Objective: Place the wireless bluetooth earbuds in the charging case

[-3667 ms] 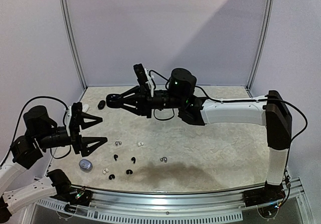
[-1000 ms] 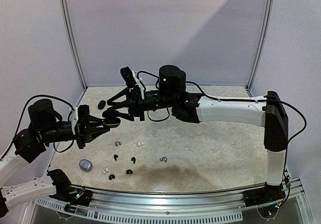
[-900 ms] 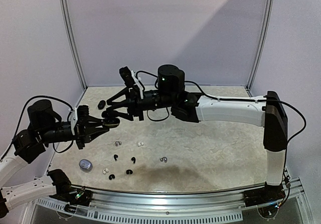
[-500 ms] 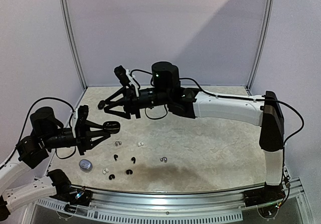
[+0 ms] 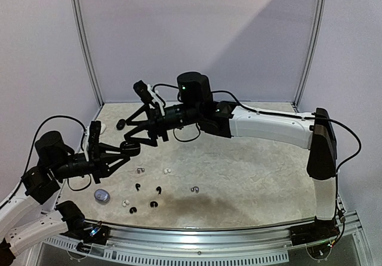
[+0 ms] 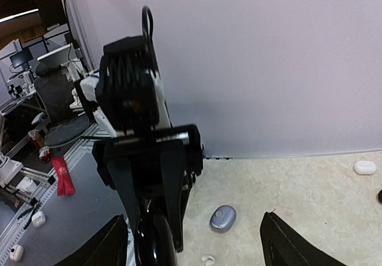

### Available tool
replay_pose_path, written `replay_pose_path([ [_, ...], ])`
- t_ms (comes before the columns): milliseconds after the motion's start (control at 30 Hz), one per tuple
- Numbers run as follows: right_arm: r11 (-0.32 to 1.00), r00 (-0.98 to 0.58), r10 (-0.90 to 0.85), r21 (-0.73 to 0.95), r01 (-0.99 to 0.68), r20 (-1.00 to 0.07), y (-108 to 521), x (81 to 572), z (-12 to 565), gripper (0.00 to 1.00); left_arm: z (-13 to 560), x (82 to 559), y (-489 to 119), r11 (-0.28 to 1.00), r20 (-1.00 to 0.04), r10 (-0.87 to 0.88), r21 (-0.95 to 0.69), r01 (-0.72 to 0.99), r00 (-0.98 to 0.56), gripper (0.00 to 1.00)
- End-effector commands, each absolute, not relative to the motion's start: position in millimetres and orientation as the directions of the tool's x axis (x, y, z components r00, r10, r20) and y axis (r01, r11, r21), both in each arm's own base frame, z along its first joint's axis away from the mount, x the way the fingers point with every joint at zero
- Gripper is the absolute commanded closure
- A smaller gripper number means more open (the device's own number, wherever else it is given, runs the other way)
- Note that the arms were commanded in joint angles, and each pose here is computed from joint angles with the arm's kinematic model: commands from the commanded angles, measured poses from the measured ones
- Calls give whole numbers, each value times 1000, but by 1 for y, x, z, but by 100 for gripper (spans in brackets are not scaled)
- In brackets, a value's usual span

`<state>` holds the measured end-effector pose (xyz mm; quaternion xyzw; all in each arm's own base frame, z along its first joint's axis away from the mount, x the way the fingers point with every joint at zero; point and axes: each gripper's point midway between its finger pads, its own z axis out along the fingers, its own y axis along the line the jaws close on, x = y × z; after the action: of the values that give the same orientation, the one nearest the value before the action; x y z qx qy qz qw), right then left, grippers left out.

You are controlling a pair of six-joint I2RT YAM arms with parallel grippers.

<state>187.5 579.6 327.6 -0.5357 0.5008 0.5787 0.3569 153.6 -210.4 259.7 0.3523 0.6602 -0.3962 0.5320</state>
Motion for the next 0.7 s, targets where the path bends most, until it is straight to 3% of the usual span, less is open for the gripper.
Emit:
replay_pose_path([
  [0,-281,-154,-208,210,-937,-966,567,175,305,22,272,154,-207,441,-991,21,-107,891,-129,100],
  [100,-314,-166,-213,228,-921,-963,566,169,298,31,274,154,-208,436,-992,9,-113,893,-129,100],
  [267,-329,-180,-212,244,-912,-960,566,166,296,66,277,155,-208,434,-990,-4,-130,891,-142,100],
  [400,-352,-172,-206,236,-906,-963,566,164,298,86,277,154,-210,422,-990,2,-126,898,-140,100],
  [567,-364,-170,-201,234,-902,-965,566,162,300,99,273,152,-211,405,-991,25,-107,908,-128,100],
  [667,-357,-165,-207,231,-905,-964,566,162,299,100,275,151,-210,407,-995,46,-64,911,-90,51],
])
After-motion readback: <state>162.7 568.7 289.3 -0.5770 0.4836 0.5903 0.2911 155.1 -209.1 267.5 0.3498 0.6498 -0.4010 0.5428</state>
